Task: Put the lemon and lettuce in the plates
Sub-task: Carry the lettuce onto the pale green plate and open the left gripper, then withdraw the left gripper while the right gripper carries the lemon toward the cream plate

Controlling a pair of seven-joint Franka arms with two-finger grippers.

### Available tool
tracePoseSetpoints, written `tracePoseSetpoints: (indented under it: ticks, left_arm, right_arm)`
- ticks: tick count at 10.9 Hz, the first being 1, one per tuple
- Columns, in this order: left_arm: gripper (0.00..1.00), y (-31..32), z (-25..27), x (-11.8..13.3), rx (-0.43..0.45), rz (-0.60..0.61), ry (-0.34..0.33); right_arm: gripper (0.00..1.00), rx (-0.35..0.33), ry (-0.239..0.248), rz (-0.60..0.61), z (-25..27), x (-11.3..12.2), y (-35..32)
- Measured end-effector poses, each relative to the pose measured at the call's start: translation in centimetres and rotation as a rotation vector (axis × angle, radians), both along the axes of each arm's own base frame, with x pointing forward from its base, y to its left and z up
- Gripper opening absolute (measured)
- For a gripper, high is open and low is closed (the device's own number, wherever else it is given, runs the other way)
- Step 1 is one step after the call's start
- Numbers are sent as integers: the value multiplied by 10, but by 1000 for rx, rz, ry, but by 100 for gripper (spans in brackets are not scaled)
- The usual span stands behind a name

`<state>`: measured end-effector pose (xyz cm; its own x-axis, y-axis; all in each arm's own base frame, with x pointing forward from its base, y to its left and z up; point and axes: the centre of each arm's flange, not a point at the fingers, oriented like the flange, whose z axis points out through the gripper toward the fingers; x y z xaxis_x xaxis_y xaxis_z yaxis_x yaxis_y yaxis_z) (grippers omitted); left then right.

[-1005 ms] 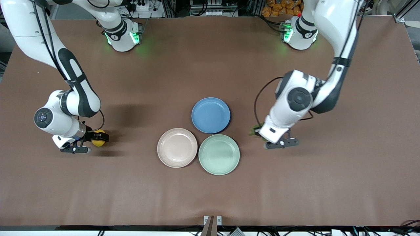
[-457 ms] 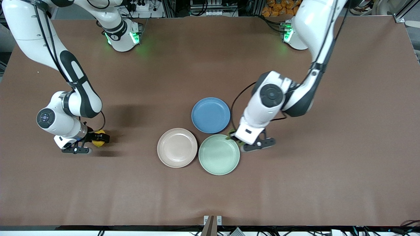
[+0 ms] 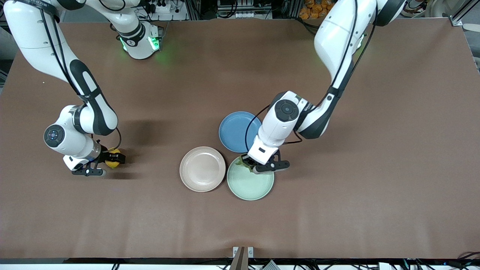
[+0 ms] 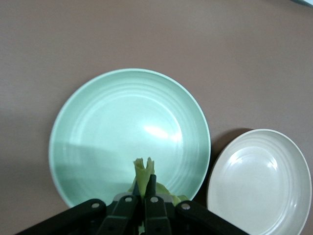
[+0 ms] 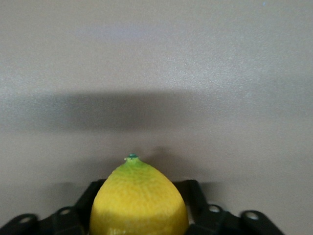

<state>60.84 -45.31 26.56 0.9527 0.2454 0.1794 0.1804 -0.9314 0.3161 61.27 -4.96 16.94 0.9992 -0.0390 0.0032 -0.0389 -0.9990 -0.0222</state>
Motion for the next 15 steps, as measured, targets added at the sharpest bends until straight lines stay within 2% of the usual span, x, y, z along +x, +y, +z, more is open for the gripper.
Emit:
tracePoseSetpoints:
  ticks: [1, 3, 7, 9, 10, 11, 13, 15]
  left_arm:
    - [2, -3, -12, -1, -10, -2, -12]
    - [4, -7, -29, -1, -20, -8, -28]
    - [54, -8, -19, 4, -33, -9, -52]
    - [81, -6, -1, 11, -39, -6, -68]
    - [94, -1, 15, 14, -21, -6, -51]
    - [100, 8, 39, 18, -1, -5, -32]
    - [100, 40, 104, 26, 50, -22, -1]
    - [100, 101, 166, 37, 127, -90, 32]
  right_arm:
    - [69, -1, -2, -1, 1, 1, -1]
    - [62, 0, -2, -1, 1, 1, 0]
    - [60, 1, -7, 4, 5, 5, 2]
    - [60, 7, 36, 11, 14, 12, 6]
    - [60, 10, 55, 13, 21, 17, 6]
    - [60, 12, 64, 18, 29, 23, 9]
    - [60, 14, 65, 40, 42, 32, 24]
    - [60, 13, 47, 79, 52, 41, 52]
